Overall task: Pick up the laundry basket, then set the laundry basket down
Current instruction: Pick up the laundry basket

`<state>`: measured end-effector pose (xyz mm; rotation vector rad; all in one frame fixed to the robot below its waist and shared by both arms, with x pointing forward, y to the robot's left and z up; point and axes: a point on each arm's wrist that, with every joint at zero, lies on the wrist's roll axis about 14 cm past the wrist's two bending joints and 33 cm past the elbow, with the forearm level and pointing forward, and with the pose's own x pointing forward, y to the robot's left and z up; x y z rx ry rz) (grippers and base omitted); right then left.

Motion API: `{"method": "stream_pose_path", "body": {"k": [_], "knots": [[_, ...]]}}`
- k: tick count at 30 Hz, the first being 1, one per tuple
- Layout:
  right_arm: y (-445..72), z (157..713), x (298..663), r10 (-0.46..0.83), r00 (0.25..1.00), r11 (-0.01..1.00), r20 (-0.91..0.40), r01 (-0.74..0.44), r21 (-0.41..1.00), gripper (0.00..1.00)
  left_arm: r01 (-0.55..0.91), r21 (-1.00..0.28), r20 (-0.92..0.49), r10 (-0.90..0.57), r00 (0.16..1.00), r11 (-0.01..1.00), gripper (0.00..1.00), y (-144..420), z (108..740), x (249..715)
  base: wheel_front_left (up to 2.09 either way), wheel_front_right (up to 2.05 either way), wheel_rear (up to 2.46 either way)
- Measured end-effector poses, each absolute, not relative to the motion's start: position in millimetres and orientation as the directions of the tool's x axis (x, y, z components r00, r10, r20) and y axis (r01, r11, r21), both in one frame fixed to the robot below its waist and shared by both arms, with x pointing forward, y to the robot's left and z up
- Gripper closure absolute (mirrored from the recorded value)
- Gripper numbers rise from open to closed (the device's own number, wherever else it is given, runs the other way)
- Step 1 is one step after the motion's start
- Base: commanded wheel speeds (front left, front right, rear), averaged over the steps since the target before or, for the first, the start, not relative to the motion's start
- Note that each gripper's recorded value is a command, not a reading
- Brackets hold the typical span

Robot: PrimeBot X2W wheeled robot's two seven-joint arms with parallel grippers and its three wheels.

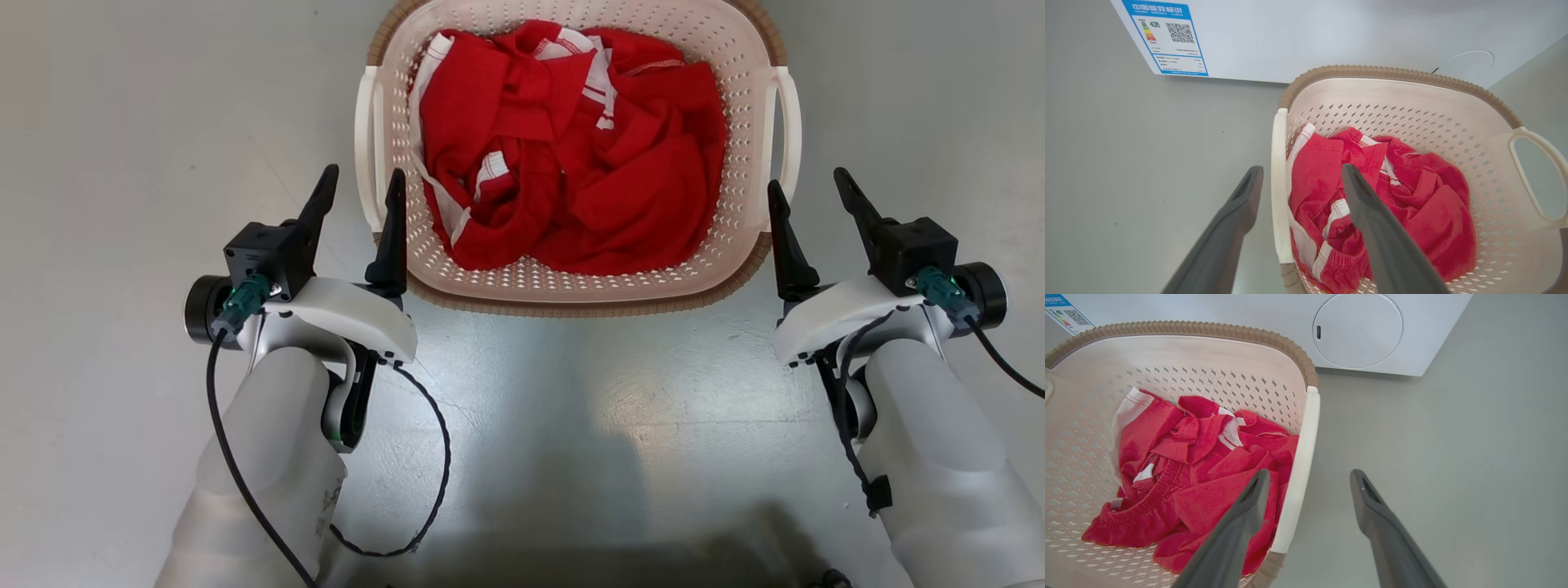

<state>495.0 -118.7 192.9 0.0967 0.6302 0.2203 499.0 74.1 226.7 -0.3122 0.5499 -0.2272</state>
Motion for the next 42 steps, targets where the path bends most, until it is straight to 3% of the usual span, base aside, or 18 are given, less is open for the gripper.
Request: {"method": "stream_pose_path", "body": {"k": [42], "knots": [[-105,155,491,0.277,0.744,0.96,-0.608,-0.189,0.207,0.0,0.122,-0.322,-0.558,-0.292,0.777,0.939,0.0,70,174,494,0.0,0.0,0.0]]}}
